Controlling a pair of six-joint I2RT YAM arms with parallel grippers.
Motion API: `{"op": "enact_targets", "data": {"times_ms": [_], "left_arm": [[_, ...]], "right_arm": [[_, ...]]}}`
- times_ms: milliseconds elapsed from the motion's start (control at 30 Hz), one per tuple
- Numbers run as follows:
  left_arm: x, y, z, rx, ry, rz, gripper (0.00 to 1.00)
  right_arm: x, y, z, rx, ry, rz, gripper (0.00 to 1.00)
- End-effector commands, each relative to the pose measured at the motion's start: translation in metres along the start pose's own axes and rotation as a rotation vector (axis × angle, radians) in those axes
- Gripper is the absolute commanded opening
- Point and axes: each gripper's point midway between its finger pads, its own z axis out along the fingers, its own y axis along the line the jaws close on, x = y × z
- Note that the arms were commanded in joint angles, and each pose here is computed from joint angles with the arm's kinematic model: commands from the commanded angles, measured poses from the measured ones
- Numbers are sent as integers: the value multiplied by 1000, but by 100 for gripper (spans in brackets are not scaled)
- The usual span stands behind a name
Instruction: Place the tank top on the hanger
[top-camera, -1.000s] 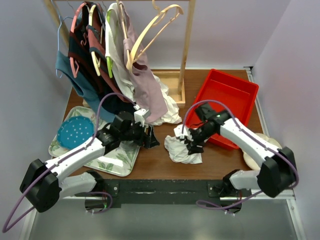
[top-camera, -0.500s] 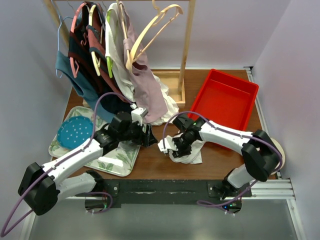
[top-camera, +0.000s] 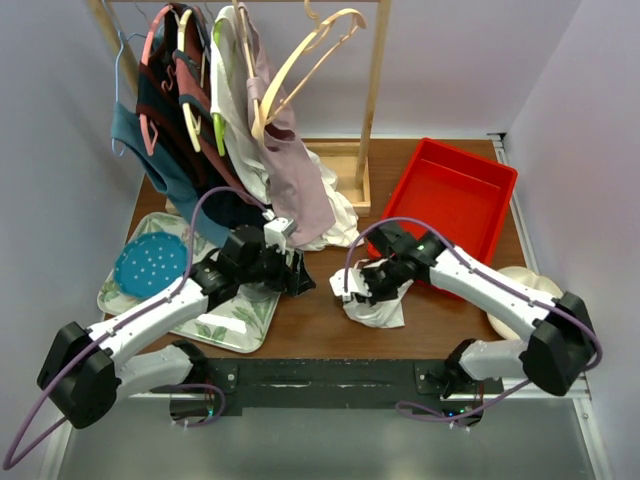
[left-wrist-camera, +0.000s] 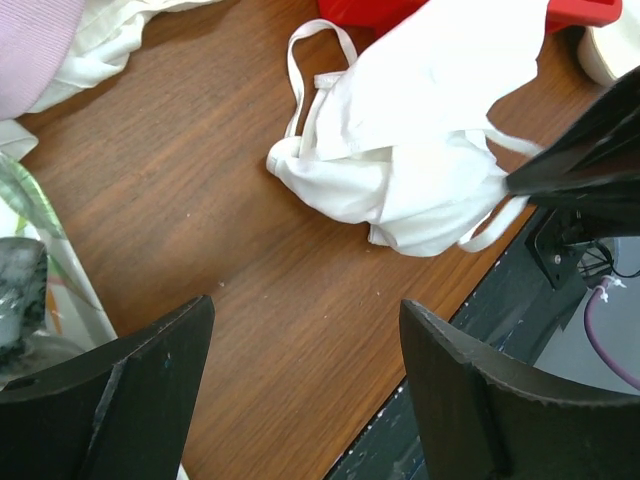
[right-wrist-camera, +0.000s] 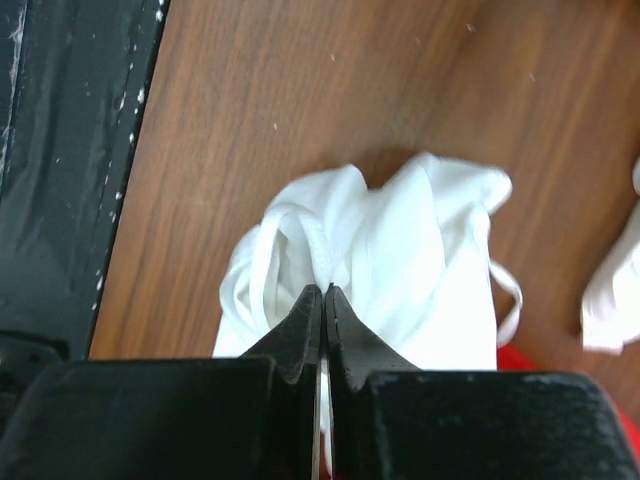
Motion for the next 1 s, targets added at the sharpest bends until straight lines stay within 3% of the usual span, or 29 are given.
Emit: {"op": "enact_targets", "data": {"times_ms": [0,167,300,500,700,967], "left_arm": [[-19,-15,10,75,-37,44,80],[-19,-23,34,113,21,37,81],[-11,-28,57,96,72,63,81],[-7,-25,86,32,107,143,80],[-32,-59,88,158,41,244,80],[-45,-85,81,284,-19,282,81]], "right_arm": [[7,24,-27,-37,6,75,0],[40,64,-17,-156,86,132,4],[52,62,-11,-70,100,168,0],[13,23,-66,116,-78,198,0],[-38,-12,-140,266,-208,171,0],[-62,-25,-166,292,-288,158,0]]}}
